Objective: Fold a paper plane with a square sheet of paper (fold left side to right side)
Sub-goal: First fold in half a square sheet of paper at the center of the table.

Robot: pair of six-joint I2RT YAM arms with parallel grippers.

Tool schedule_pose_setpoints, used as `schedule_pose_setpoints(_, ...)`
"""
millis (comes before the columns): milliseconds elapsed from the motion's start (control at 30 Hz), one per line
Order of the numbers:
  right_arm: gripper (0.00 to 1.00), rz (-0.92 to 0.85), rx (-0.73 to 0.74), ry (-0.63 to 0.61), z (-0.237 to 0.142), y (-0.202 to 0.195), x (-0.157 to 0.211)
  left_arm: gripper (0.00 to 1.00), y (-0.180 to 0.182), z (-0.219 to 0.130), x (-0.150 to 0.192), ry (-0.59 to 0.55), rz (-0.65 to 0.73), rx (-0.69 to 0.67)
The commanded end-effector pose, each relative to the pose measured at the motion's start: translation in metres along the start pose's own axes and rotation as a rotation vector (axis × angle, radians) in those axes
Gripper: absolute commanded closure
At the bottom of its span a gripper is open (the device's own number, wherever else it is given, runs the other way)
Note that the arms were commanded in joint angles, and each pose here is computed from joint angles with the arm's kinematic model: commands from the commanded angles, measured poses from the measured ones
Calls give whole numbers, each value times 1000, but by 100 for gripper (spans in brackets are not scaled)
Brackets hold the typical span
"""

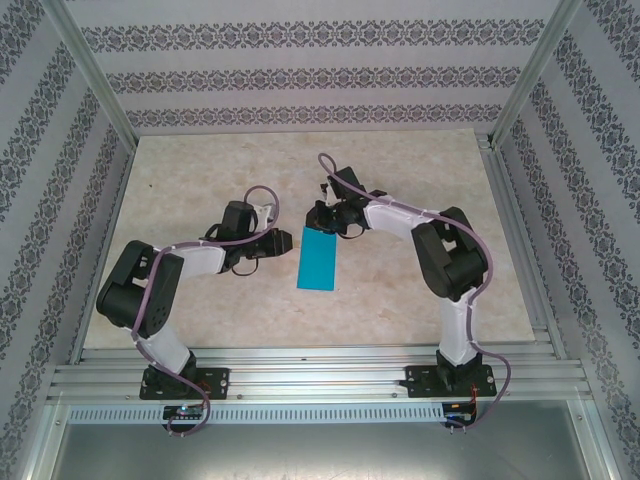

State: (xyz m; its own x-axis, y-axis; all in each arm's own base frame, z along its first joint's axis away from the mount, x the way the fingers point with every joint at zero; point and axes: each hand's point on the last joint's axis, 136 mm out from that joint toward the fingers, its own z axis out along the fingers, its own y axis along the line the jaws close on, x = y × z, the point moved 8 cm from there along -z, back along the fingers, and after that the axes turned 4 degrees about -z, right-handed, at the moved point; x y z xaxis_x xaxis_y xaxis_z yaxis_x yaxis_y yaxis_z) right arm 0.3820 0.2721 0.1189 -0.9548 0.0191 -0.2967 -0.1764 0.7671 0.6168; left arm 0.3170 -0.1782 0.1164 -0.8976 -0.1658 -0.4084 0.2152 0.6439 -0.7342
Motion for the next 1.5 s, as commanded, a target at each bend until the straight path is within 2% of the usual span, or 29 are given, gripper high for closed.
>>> schedule_pose_setpoints(0, 84, 4, -30, 13, 14, 6, -9, 81, -9, 7, -1, -17, 15, 58)
schedule_pose_setpoints(433, 85, 10, 61, 104, 52, -15, 1, 82, -17, 35, 5, 29, 47, 54)
schedule_pose_setpoints(800, 88, 4, 120, 141, 58, -25, 7, 82, -4, 50, 25, 112, 55, 3)
schedule_pose_setpoints(1200, 89, 8, 127, 144, 58, -26, 8, 83, 20, 37, 76, 220, 24, -75)
schedule_pose_setpoints(1467, 89, 11, 125, 146, 58, -26, 7, 84, 22, 25, 102, 271, 1, -70)
